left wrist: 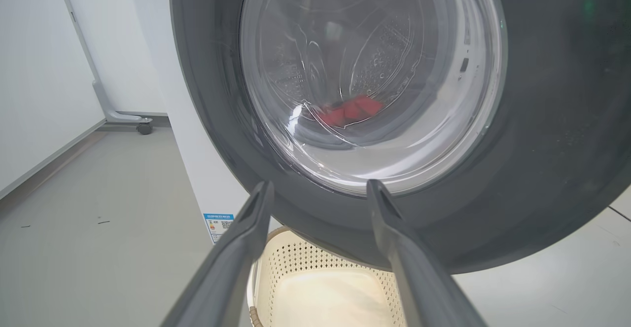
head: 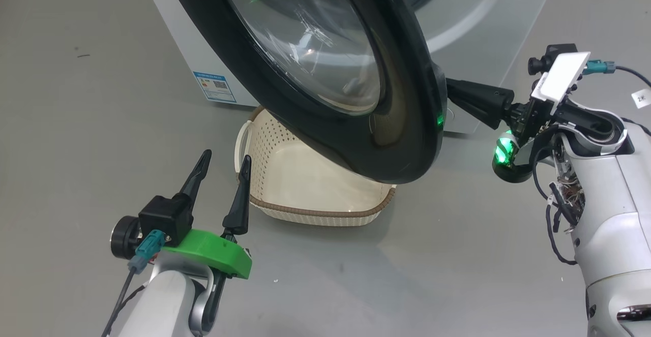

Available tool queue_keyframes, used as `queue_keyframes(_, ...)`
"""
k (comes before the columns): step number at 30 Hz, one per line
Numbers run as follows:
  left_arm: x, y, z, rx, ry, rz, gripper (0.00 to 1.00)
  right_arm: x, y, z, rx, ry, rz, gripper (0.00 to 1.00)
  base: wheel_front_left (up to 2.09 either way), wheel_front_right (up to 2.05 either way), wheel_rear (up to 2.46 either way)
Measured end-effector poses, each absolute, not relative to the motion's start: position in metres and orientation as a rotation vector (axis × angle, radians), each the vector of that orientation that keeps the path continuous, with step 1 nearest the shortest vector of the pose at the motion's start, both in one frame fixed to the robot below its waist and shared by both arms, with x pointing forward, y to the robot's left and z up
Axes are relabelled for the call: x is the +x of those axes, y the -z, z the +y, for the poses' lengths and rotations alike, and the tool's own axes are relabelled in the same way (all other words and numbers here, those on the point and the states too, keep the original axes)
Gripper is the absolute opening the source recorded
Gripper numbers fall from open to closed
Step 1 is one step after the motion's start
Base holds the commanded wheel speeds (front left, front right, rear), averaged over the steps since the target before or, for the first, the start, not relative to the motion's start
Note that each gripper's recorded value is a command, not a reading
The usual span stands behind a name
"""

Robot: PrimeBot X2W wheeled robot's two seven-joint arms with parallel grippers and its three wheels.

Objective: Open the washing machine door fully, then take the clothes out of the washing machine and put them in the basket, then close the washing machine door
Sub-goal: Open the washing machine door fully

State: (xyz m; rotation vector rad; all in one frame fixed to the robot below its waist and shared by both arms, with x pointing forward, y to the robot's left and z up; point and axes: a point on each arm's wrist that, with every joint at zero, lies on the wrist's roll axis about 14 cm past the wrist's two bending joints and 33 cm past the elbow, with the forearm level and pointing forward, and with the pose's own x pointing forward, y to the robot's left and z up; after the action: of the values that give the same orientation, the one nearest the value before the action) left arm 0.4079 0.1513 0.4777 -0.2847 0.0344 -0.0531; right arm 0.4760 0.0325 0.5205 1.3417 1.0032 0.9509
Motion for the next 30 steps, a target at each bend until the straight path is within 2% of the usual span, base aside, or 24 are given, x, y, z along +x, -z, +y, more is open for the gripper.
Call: queue_keyframes(30,0.366,-0.493,0.175,-0.281,-0.013,-0.011,1.00,0.399,-0.527,0.099,1.217,-1.150,1.173,0.00,0.00,0.00,0.00)
